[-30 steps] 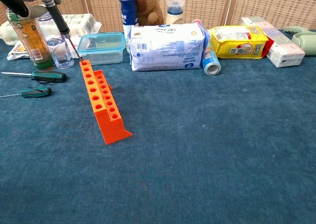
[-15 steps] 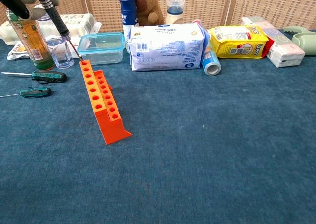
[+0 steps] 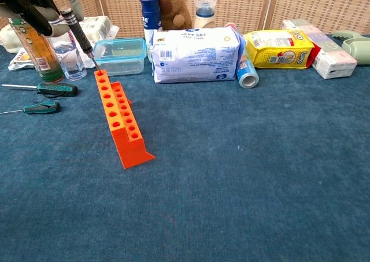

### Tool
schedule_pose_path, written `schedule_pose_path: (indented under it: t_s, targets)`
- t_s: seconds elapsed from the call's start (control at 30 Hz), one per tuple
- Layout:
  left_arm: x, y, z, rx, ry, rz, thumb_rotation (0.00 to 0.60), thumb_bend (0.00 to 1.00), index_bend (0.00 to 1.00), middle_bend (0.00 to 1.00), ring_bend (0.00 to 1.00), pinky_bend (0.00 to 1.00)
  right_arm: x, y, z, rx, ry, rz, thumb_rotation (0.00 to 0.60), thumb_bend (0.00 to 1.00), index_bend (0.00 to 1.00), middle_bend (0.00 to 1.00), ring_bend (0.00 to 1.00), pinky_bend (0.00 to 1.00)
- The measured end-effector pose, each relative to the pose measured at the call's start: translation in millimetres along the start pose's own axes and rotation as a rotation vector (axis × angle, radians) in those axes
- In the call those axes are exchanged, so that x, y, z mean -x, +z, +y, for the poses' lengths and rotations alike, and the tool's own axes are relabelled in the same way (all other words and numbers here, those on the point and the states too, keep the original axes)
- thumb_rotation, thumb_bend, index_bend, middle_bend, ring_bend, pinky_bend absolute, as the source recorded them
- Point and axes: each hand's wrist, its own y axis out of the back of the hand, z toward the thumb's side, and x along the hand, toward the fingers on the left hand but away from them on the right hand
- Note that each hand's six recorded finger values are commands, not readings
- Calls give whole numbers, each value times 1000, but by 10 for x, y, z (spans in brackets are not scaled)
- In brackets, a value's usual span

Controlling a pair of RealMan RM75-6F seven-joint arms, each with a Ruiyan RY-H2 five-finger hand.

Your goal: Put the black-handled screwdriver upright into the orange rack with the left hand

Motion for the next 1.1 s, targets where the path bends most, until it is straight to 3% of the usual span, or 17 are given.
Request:
schedule_pose_path:
  t_s: [0.53, 1.1]
  targets:
    - [-91, -91, -147, -42, -28, 67, 600, 495, 499, 996, 960, 973, -1, -5, 5, 4, 2, 0, 600, 51, 55, 0, 0, 0]
    - [-127, -41, -214, -71, -30, 74, 600, 492, 493, 996, 960, 973, -5, -11, 31, 16, 0, 3, 600, 51, 55, 0, 0, 0]
